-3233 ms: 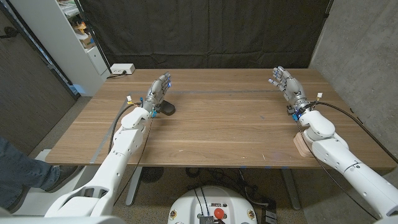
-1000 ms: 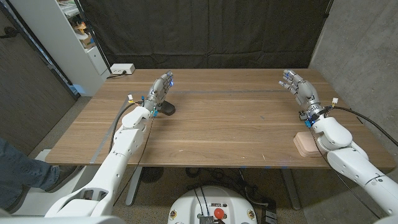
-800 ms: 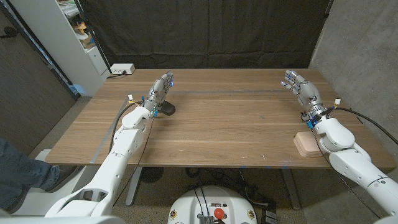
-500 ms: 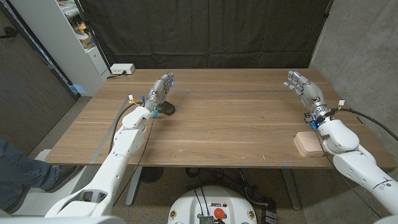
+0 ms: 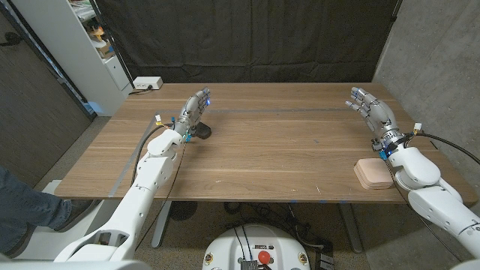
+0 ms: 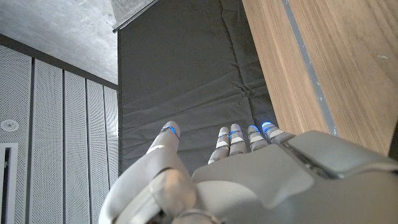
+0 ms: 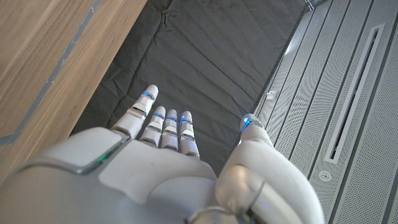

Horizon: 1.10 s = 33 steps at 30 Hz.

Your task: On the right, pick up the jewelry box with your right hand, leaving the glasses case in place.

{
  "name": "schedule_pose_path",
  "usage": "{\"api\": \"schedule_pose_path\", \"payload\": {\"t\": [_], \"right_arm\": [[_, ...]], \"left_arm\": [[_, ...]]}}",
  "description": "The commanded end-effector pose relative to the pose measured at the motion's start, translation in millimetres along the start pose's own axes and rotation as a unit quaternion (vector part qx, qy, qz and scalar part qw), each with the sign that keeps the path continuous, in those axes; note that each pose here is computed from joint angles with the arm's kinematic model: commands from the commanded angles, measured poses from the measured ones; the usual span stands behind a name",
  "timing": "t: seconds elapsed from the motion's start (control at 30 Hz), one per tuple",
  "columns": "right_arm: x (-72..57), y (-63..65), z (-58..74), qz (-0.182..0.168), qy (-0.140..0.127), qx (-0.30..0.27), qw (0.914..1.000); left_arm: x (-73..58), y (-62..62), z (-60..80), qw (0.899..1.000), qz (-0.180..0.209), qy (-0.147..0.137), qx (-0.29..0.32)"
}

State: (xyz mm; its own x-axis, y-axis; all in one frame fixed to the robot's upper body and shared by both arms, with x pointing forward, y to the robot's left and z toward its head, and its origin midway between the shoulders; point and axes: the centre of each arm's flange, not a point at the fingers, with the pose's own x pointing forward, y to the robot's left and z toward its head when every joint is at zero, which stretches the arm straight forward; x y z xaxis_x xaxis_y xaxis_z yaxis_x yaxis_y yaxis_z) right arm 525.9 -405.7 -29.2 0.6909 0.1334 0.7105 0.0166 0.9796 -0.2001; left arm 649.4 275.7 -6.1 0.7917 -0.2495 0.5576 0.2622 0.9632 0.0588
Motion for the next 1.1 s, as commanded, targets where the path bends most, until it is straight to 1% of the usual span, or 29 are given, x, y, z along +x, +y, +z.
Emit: {"api": "schedule_pose_path", "payload": {"t": [0.03,0.13,0.4,0.63,0.97,1.1], "right_arm": [[-11.8,-4.7,-1.6,0.001,0.013,-0.008,0.9999],[-13.6,-5.4,-1.0,0.002,0.01,-0.01,0.9999],[-18.6,-8.3,1.0,-0.012,0.005,-0.005,0.9999],[-22.3,-10.7,1.5,-0.016,0.002,-0.007,0.9998],[-25.8,-13.6,0.3,-0.025,0.0,0.0,0.9997],[-27.5,-17.0,4.2,-0.031,-0.004,-0.002,0.9995]], "left_arm": [[0.7,-0.4,-0.7,1.0,-0.004,0.003,0.002],[2.0,-1.4,0.1,1.0,-0.006,0.003,0.003],[4.2,-2.8,3.3,1.0,-0.009,0.001,0.006],[5.5,-3.4,5.5,1.0,-0.01,-0.001,0.007],[8.8,-3.8,3.3,1.0,-0.01,0.003,0.006],[11.5,-5.2,0.8,1.0,-0.012,0.005,0.003]]}}
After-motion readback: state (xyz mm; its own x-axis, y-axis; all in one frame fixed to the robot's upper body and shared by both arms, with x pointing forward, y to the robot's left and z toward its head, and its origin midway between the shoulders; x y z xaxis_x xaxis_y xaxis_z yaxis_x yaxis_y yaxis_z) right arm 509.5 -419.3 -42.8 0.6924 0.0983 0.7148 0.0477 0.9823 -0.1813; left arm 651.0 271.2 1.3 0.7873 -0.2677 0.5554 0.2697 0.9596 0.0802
